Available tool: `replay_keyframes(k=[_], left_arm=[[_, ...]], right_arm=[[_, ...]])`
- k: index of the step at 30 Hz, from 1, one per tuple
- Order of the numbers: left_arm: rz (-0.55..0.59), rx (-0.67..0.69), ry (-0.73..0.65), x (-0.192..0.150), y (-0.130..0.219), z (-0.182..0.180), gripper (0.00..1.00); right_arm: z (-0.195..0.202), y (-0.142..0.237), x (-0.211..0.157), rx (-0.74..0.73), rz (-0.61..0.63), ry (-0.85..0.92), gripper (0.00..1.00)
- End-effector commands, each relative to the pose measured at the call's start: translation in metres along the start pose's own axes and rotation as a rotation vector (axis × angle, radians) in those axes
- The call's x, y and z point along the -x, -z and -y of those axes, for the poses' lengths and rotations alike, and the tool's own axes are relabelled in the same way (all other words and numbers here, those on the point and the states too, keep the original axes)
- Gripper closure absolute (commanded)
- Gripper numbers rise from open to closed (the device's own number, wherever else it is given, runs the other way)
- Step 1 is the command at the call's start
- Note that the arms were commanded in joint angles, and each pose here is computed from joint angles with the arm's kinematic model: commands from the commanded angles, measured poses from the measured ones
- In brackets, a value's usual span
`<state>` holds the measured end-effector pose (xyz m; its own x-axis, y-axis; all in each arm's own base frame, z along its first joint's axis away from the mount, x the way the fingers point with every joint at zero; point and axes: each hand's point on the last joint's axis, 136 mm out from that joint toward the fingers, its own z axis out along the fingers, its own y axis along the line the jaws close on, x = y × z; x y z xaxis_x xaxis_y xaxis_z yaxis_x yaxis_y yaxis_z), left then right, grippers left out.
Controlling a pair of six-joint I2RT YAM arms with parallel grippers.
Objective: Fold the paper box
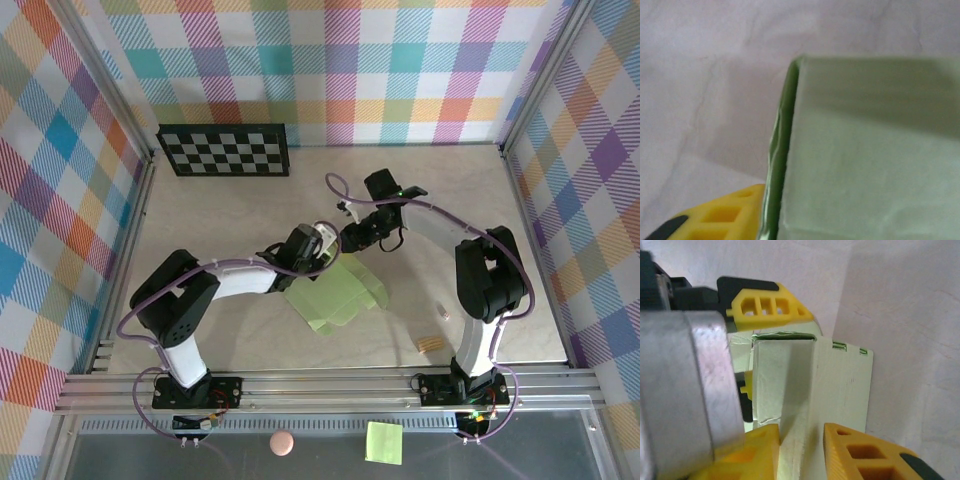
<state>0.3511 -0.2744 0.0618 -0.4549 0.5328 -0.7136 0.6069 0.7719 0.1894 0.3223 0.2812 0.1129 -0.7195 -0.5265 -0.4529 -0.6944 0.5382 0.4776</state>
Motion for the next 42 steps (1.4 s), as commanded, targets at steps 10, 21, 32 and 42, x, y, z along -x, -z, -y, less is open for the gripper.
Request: replay_keyframes(k=[10, 21, 32, 42], left_arm=[[0.162, -0.044, 0.163, 0.016, 0.056, -0.025, 0.41], [0.316, -0.014, 0.540, 0.010, 0.081, -0.096, 0.38], [0.302, -0.050, 0.560, 0.007, 0.075, -0.099, 0.36], [0.296, -0.050, 0.562, 0.003, 0.074, -0.098, 0.38]], right_arm=[[-0.013, 0.019, 0.029, -0.166, 0.046, 0.054, 0.49], [-0.004, 0.009, 0.059, -0.365, 0.011, -0.118, 0.34], [0.001, -0.031, 0.037, -0.393, -0.209, -0.103, 0.19], [0.016, -0.062, 0.016, -0.399, -0.302, -0.171, 0.27]])
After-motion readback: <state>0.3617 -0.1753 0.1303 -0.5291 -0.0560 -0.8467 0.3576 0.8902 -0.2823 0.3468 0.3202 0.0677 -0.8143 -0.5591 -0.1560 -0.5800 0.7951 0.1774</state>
